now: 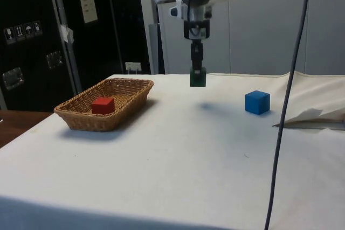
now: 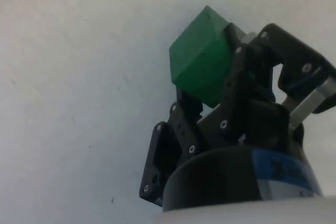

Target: Pick up exactly two blocks and place them into the basket.

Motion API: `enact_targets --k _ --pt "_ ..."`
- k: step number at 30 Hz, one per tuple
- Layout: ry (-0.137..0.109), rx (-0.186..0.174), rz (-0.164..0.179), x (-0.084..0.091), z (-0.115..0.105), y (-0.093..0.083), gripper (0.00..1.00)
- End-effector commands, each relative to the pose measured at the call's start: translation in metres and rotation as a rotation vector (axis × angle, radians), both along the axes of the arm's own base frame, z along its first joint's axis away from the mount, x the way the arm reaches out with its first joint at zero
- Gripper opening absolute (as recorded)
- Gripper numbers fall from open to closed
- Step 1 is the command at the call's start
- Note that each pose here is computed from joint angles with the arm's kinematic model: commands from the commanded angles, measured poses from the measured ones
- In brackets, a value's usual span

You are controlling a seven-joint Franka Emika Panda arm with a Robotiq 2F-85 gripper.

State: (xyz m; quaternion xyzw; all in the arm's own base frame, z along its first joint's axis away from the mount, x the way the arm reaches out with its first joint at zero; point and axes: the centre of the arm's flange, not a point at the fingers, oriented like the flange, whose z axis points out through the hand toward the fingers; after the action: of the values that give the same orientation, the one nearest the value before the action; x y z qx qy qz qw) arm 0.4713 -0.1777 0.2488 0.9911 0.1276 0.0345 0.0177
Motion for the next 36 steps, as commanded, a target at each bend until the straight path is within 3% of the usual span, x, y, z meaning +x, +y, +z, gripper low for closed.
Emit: enact_targets --k 1,7,15,16,17,22,23,24,25,36 --pt "0.004 -0.010 -0.009 0.002 0.003 0.000 0.00" --pt "-0.018 0.004 -0.015 0.006 0.017 0.008 0.00" --pt "0.037 0.004 -0.050 0.007 0.018 0.013 0.00" --pt "0.032 0.016 -0.050 0.006 0.020 0.014 0.00" --pt "0.050 0.006 -0.057 0.007 0.017 0.014 0.00" --pt "0.083 0.012 -0.074 0.007 0.016 0.016 0.00" --pt "0.088 0.014 -0.080 0.006 0.016 0.016 0.00" --pt "0.071 0.023 -0.071 0.006 0.018 0.017 0.00" --pt "0.100 0.017 -0.088 0.006 0.017 0.017 0.00" --pt "0.116 0.034 -0.138 0.016 0.040 0.021 0.00"
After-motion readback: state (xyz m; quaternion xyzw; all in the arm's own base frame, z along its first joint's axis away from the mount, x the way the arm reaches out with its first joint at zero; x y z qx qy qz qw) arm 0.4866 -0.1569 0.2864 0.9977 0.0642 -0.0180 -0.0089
